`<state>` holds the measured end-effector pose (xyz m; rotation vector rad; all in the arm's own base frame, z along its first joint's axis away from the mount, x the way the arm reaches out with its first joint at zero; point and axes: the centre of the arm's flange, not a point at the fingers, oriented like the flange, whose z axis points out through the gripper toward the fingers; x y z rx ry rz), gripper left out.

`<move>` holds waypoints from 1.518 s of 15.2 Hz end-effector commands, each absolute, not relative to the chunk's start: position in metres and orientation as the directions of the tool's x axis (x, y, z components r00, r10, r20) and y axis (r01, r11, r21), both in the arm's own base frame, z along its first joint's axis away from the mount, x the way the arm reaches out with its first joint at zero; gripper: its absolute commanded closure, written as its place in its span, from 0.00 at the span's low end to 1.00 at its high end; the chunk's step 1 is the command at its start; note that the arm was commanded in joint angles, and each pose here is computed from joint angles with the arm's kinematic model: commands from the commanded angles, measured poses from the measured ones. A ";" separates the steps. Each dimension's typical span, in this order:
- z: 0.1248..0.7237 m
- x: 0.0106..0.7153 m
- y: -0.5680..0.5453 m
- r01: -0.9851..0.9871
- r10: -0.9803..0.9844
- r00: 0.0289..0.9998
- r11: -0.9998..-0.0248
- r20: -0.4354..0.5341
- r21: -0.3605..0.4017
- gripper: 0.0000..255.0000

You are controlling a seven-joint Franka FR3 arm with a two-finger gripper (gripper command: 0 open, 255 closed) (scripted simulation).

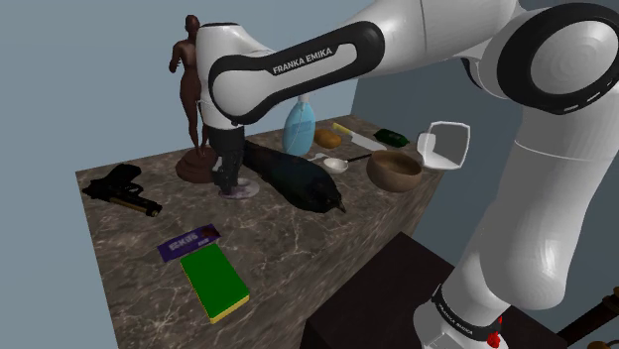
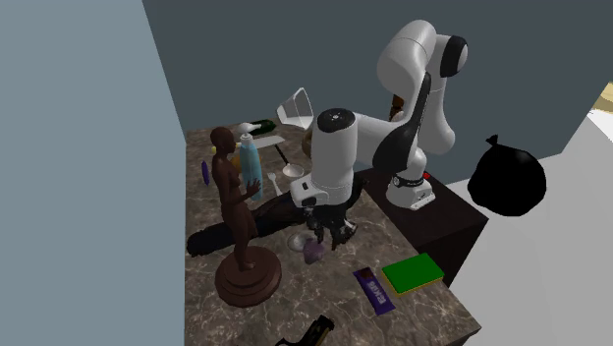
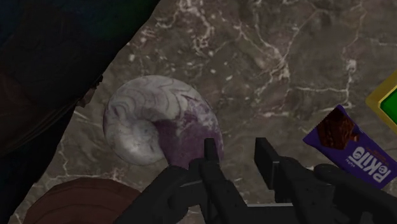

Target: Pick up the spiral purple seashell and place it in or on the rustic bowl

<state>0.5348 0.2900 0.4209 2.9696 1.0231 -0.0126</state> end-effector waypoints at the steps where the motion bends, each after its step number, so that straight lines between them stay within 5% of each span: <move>1: 0.422 0.544 0.299 0.731 0.730 0.682 -0.680 -0.034 0.056 0.00; 3: 0.423 0.556 0.316 0.875 0.873 0.478 -0.464 -0.095 0.140 0.00; 18: 0.383 0.559 0.310 0.875 0.873 0.478 -0.464 -0.095 0.140 0.00; 19: 0.383 0.559 0.310 0.875 0.873 0.478 -0.464 -0.095 0.140 1.00; 23: 0.383 0.559 0.310 0.875 0.873 0.478 -0.464 -0.095 0.140 1.00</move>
